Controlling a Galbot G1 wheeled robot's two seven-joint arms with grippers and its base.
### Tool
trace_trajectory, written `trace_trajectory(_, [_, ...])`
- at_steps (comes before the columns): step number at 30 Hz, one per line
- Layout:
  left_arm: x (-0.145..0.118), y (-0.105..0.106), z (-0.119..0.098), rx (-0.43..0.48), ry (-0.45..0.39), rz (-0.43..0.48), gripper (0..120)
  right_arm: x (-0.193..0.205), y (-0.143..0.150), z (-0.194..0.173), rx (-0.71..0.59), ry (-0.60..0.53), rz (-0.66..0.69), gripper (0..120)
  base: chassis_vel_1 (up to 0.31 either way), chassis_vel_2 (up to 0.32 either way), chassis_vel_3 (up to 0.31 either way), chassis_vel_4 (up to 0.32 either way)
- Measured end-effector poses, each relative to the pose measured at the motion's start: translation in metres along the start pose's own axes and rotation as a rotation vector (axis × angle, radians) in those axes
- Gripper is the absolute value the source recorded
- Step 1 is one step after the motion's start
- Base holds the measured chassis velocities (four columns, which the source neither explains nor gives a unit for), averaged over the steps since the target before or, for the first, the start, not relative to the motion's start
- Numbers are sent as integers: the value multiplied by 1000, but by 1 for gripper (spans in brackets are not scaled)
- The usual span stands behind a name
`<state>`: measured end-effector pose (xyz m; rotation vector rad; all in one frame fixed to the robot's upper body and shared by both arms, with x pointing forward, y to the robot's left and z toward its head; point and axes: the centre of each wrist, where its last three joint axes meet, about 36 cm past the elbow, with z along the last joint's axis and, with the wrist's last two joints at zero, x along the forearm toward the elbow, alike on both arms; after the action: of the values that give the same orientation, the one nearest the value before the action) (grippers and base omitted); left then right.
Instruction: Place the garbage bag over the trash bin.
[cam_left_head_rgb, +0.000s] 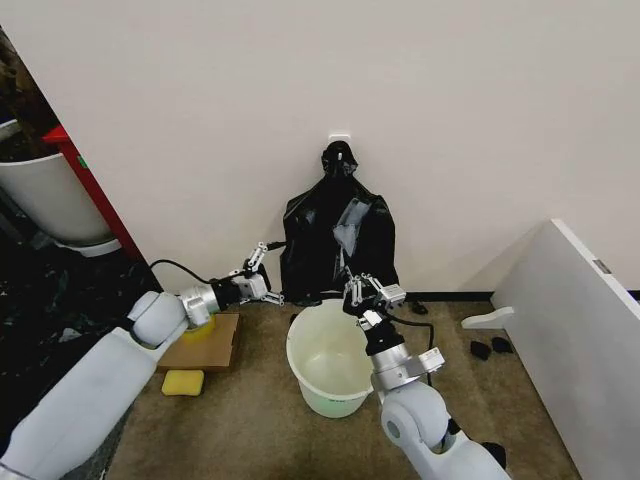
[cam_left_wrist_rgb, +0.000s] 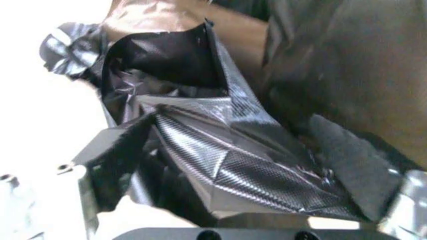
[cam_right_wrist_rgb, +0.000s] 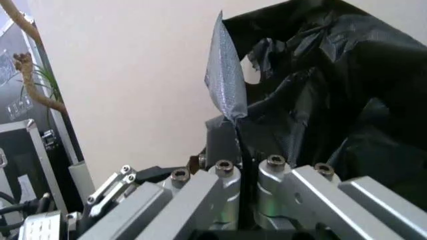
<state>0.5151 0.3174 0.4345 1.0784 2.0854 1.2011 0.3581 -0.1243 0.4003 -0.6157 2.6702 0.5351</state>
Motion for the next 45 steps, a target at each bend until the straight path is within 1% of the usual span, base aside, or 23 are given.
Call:
trace_trajectory(2, [-1, -2, -1, -7, 21, -51, 77, 0, -1, 0, 5, 1, 1, 0, 0, 0, 0, 0])
trace_trajectory(3, [-1, -2, -1, -7, 21, -51, 77, 0, -1, 0, 5, 1, 1, 0, 0, 0, 0, 0])
trace_trajectory(6, [0, -1, -3, -8, 40, -108, 62, 0, -2, 1, 10, 2, 2, 0, 0, 0, 0, 0])
trace_trajectory(7, [0, -1, -3, -8, 40, -108, 62, 0, -2, 1, 10, 2, 2, 0, 0, 0, 0, 0])
trace_trajectory(12, [6, 3, -5, 6, 61, -153, 39, 0, -4, 1, 20, 4, 3, 0, 0, 0, 0, 0])
trace_trajectory(13, [6, 3, -5, 6, 61, -153, 39, 0, -4, 1, 20, 4, 3, 0, 0, 0, 0, 0])
trace_trajectory(15, [11, 4, -4, 32, 77, -175, 29, 1, -5, 1, 25, 5, 5, 0, 0, 0, 0, 0])
trace_trajectory(18, [14, 4, -3, 56, 88, -200, 20, 2, -5, 1, 28, 8, 6, 0, 0, 0, 0, 0])
trace_trajectory(21, [17, -1, -6, 159, 98, -270, 7, 4, -7, 1, 37, 12, 8, 0, 0, 0, 0, 0])
trace_trajectory(22, [17, -1, -6, 159, 98, -270, 7, 4, -7, 1, 37, 12, 8, 0, 0, 0, 0, 0])
trace_trajectory(23, [17, -3, -9, 237, 91, -312, 0, 5, -8, 1, 43, 14, 8, 0, 0, 0, 0, 0])
trace_trajectory(26, [15, -15, -24, 499, 59, -433, 0, 11, -7, 1, 67, 29, 33, 0, 0, 0, 0, 0])
trace_trajectory(27, [15, -15, -24, 499, 59, -433, 0, 11, -7, 1, 67, 29, 33, 0, 0, 0, 0, 0])
trace_trajectory(28, [14, -20, -29, 583, 50, -469, 0, 14, -5, -1, 78, 44, 53, 0, 0, 0, 0, 0])
trace_trajectory(29, [14, -29, -39, 704, 41, -524, 0, 23, 0, -4, 98, 92, 105, 0, 0, 0, 0, 0])
trace_trajectory(31, [14, -40, -52, 827, 48, -585, 0, 35, 9, -11, 108, 151, 174, 0, 0, 0, 0, 0])
trace_trajectory(32, [14, -40, -52, 827, 48, -585, 0, 35, 9, -11, 108, 151, 174, 0, 0, 0, 0, 0])
trace_trajectory(34, [14, -60, -74, 1025, 73, -681, 0, 56, 25, -23, 98, 235, 259, 0, 0, 0, 0, 0])
trace_trajectory(35, [14, -60, -74, 1025, 73, -681, 0, 56, 25, -23, 98, 235, 259, 0, 0, 0, 0, 0])
trace_trajectory(38, [20, -86, -99, 1219, 127, -755, 0, 75, 47, -43, 41, 278, 289, 0, 0, 0, 0, 0])
trace_trajectory(39, [20, -86, -99, 1219, 127, -755, 0, 75, 47, -43, 41, 278, 289, 0, 0, 0, 0, 0])
trace_trajectory(42, [28, -98, -117, 1303, 156, -778, 0, 88, 66, -66, -8, 277, 282, 0, 0, 0, 0, 0])
trace_trajectory(45, [33, -101, -128, 1312, 153, -766, 0, 96, 73, -77, -10, 268, 275, 0, 0, 0, 0, 0])
